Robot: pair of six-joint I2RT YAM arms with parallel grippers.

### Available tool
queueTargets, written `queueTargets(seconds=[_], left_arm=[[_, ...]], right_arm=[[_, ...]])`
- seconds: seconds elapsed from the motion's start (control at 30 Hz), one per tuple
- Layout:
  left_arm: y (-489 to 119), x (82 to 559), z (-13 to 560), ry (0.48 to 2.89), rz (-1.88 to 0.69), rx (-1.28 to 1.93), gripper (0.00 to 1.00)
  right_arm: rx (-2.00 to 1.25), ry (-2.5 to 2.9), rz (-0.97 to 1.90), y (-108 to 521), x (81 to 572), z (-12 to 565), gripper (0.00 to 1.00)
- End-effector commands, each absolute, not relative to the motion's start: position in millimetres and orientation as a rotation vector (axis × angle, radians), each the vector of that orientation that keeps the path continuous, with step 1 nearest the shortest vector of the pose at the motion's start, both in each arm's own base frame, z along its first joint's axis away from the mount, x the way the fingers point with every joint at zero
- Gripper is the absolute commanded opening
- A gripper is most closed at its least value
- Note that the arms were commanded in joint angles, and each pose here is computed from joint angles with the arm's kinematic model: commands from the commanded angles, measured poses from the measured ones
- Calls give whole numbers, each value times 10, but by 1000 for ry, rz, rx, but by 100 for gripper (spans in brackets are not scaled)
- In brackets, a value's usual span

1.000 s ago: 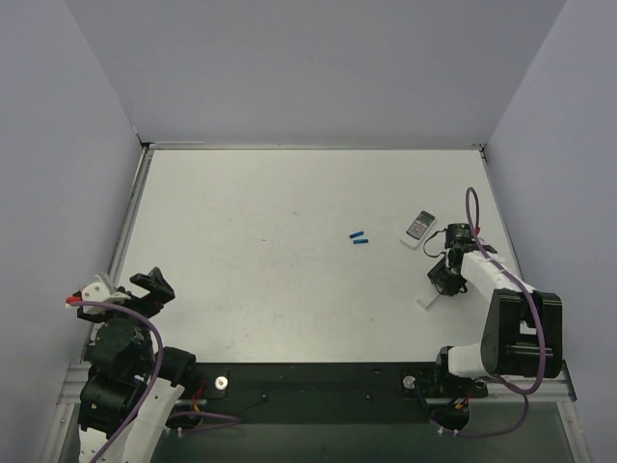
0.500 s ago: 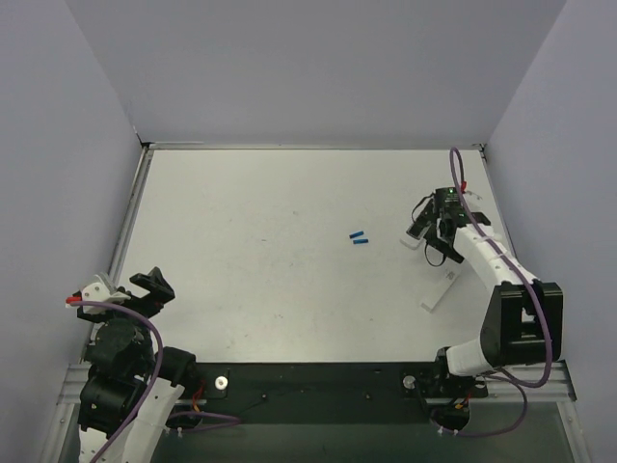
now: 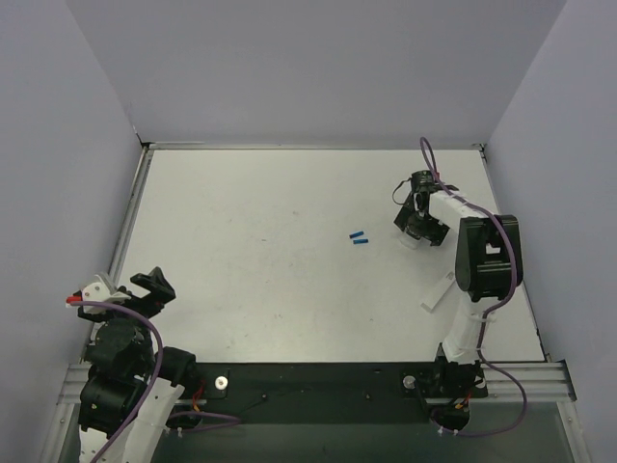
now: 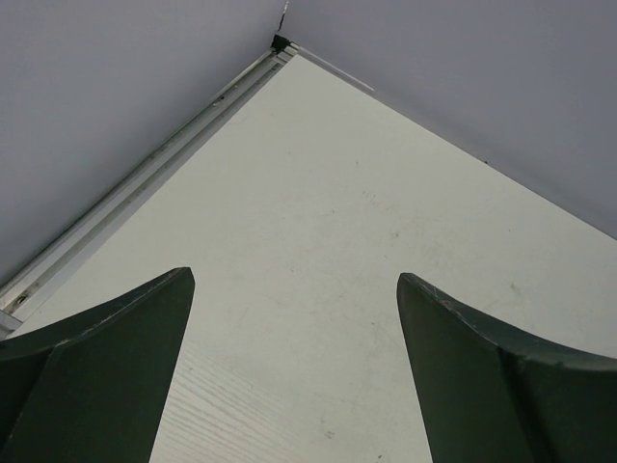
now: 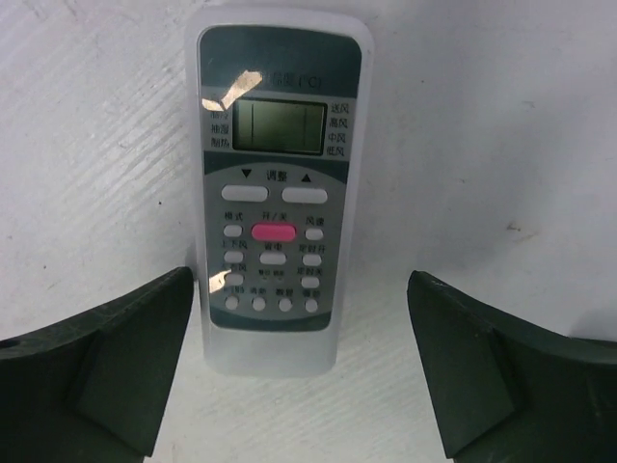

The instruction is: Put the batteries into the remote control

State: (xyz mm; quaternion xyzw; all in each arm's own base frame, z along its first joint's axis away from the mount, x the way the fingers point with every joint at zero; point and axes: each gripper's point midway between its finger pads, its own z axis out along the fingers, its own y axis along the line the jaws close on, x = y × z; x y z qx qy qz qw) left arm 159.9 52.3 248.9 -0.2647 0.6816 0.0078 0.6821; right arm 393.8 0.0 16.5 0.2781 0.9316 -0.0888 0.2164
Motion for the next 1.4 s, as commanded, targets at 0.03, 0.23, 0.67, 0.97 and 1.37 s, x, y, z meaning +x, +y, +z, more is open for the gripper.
queueTargets(seconds=[0.03,0.23,0.67,0.97,1.37], left_arm=[[460,1462,2769,1397,-105,-556,97],[277,1582,2729,1419,-154,-455,97],[-1008,1991,2922,1434,-728,-45,97],[-1631,2062,2958,1439,-1169,22,97],[-1912,2052,3026,1389,-1429,-42,97]], right_arm=[[800,2606,-261,22,3980,134,81],[789,2624,-235,53,3899,124,41],[300,2436,613,1532,3645,1037,14],[-222,2054,1303,2745,2923,1986,14],[-590,1675,1757,3407,2099,2744,15]])
